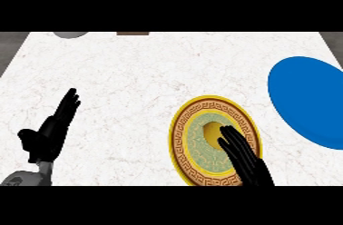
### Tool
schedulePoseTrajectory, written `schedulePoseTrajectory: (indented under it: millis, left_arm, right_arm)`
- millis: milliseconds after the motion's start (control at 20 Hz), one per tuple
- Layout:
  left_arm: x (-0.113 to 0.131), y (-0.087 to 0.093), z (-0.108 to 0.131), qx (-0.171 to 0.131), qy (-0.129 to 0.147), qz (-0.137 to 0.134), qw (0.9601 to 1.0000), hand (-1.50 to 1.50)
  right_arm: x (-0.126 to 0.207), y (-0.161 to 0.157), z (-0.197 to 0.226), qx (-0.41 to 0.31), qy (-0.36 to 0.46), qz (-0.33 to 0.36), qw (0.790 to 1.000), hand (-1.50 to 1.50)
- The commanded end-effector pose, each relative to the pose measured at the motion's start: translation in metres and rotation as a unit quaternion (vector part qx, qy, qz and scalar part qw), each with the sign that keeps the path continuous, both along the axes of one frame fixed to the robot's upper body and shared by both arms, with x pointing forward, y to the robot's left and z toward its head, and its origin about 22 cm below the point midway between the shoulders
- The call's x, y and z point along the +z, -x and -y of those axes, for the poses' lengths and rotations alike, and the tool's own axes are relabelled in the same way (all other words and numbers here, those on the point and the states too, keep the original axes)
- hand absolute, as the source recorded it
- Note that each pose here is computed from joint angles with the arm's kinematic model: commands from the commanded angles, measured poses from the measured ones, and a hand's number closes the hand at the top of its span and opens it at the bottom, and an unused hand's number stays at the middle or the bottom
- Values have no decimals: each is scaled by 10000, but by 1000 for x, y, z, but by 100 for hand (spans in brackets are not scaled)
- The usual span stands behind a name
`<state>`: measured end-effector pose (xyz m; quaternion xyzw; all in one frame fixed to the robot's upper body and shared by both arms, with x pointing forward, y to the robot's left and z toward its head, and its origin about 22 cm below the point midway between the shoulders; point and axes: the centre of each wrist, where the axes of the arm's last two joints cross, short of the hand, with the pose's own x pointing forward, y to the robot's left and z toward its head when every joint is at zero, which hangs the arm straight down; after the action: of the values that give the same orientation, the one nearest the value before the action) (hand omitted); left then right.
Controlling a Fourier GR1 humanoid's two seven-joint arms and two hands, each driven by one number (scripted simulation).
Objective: Pick the lemon from the plate and place it in the plate
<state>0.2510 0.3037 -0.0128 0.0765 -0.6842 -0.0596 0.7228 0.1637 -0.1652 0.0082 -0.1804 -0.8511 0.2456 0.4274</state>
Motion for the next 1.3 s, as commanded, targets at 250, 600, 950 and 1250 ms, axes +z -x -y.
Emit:
schedulePoseTrajectory:
  millis: [250,600,950,1250]
  left_arm:
    - [2,3,-3,29,4,105,9999,0]
    - [-12,6,-2,-48,22,66,10000,0]
    - [1,-4,13,-114,-17,-24,9999,0]
    - [-12,-3,-17,-147,-36,33,9999,0]
  right_arm:
    - [31,16,24,-701,2092,-1168,9683,-150]
    - [44,12,5,-907,2416,-1854,9482,-150]
    - [68,4,11,-1317,2961,-2107,9223,-150]
    - [23,-37,-23,-1205,3080,-2275,9159,-150]
